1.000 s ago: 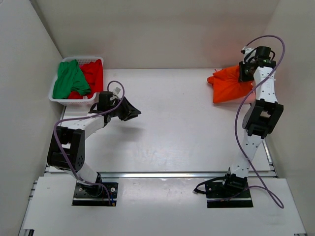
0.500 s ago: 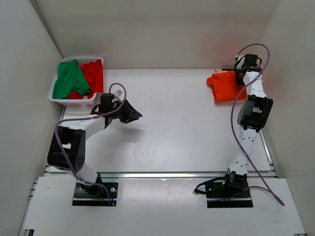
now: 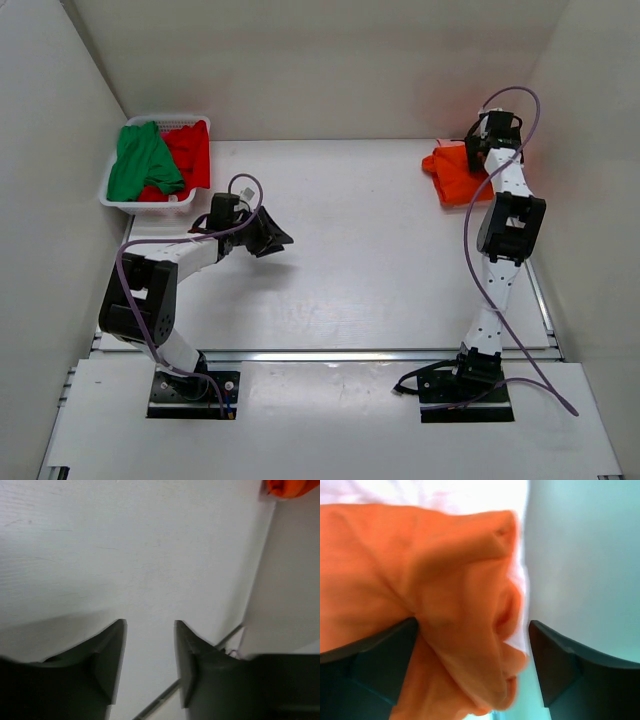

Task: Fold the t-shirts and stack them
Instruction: Put the neatly folded tshirt into the corner of the board with the right arm

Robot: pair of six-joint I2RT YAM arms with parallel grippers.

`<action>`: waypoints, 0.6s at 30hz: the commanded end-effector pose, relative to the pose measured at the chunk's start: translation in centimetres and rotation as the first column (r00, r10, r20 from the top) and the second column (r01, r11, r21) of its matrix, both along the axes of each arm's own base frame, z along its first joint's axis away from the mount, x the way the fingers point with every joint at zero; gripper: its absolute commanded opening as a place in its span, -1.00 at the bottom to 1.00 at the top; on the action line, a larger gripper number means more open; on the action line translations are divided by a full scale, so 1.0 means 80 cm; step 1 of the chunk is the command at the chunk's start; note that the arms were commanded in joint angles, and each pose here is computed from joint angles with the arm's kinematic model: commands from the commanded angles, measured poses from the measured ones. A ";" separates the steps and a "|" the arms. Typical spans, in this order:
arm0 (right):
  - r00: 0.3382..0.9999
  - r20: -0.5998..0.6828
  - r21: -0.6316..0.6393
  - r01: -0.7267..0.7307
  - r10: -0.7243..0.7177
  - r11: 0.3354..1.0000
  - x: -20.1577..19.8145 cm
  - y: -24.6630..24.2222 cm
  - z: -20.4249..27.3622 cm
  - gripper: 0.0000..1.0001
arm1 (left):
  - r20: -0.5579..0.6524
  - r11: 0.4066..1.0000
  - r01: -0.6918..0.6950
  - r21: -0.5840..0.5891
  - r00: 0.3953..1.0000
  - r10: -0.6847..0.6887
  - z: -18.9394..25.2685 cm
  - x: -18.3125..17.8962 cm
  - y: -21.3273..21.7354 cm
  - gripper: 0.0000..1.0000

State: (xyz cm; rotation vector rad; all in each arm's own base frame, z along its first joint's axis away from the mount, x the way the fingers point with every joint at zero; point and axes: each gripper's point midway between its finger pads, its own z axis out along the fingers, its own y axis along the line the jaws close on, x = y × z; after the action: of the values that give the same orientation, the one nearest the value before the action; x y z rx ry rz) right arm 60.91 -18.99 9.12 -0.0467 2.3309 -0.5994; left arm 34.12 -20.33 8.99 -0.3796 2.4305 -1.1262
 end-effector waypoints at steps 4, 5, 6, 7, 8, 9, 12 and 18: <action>0.959 0.280 -0.088 0.076 -0.048 0.993 0.007 0.024 0.177 0.99 | -0.028 0.989 -0.022 0.150 0.999 0.026 -0.010 -0.003 0.036 0.97; 0.951 0.306 -0.077 0.071 -0.044 0.995 -0.001 0.038 0.201 0.98 | -0.011 0.984 -0.010 0.179 1.000 0.012 -0.005 0.004 0.040 0.97; 0.952 0.303 -0.057 0.064 -0.044 0.996 -0.006 0.052 0.200 0.98 | -0.066 0.979 -0.003 0.205 0.998 0.017 -0.014 -0.006 0.050 0.98; 0.943 0.332 -0.046 0.038 -0.021 0.998 -0.017 0.061 0.229 0.98 | -0.077 0.970 0.012 0.241 0.997 0.007 -0.015 -0.006 0.058 0.97; 0.940 0.342 -0.020 0.023 -0.015 1.000 -0.029 0.078 0.238 0.98 | -0.055 0.961 0.018 0.277 0.998 -0.002 -0.012 -0.002 0.065 0.97; 0.947 0.319 0.009 0.015 -0.017 1.000 -0.037 0.093 0.226 0.99 | -0.071 0.951 0.018 0.308 0.997 0.005 -0.016 -0.004 0.075 0.97; 0.967 0.256 0.062 -0.022 0.006 0.998 -0.077 0.147 0.222 0.98 | -0.063 0.907 0.050 0.418 0.998 -0.026 -0.017 -0.006 0.092 0.95; 0.986 0.143 0.201 -0.114 0.086 0.973 -0.188 0.267 0.177 0.98 | -0.097 0.854 0.160 0.495 0.987 -0.129 -0.010 -0.028 0.092 0.97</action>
State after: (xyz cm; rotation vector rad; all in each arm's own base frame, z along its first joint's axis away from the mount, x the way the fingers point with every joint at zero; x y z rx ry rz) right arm 50.72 -0.89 27.67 -0.0456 2.0923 -0.3904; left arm 33.90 -13.51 8.10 -0.1916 2.6556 -0.5914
